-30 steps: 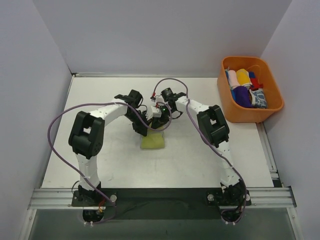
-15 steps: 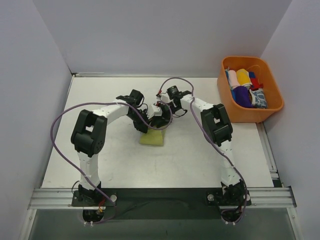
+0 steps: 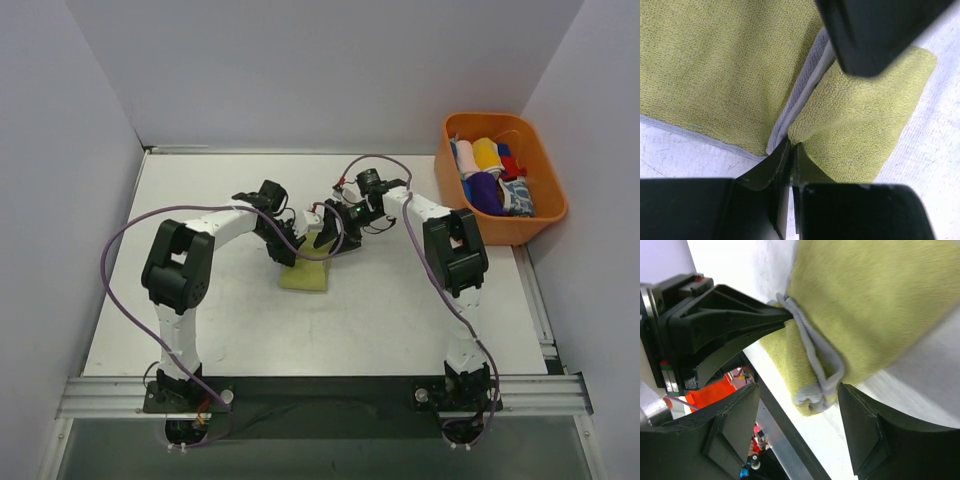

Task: Roll the towels
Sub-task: Roll the towel

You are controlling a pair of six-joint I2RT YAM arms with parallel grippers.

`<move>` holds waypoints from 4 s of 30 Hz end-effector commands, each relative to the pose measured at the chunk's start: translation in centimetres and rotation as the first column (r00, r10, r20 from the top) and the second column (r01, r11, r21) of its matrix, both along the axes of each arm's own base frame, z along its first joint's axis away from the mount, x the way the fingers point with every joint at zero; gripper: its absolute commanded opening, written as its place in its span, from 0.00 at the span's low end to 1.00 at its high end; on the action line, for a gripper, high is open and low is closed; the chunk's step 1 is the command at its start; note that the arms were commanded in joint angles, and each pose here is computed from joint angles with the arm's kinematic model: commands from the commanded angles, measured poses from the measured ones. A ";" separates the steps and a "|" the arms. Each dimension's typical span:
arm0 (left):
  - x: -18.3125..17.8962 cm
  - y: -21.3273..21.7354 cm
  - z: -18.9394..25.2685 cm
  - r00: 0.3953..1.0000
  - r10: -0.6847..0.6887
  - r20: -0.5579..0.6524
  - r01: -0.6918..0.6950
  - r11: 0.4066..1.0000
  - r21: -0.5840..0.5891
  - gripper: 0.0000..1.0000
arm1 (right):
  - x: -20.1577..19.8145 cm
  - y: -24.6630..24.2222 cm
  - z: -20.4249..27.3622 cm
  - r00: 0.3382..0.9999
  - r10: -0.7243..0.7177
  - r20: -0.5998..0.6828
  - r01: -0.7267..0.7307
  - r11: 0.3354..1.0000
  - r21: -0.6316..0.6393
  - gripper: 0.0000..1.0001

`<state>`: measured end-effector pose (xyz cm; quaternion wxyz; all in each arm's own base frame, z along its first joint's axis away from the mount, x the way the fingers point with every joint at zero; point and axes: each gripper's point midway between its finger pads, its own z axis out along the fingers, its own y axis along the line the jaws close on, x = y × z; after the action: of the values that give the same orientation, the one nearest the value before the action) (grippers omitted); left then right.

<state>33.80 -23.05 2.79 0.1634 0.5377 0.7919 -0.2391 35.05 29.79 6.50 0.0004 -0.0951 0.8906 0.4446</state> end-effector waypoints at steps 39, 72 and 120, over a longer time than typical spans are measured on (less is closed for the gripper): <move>-1.8 1.8 7.9 0.941 0.238 0.239 -0.191 0.960 -0.204 0.80 | -5.3 -3.8 -8.7 0.943 0.328 -0.063 -0.328 0.877 -0.352 0.12; -11.4 -2.3 -1.1 0.951 -0.310 0.009 0.309 0.951 0.028 0.04 | -3.7 -6.2 -4.4 0.971 0.213 0.111 -0.183 0.955 -0.232 0.41; -8.7 1.5 -4.7 0.734 0.071 -0.675 -0.005 0.995 0.099 0.03 | -11.9 5.7 0.0 -0.125 0.710 0.693 -0.467 0.574 -0.672 0.59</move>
<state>23.92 -23.59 2.46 -0.1727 0.3400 0.8141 -0.4380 22.41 34.84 7.18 0.3071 -0.7072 0.6149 0.1658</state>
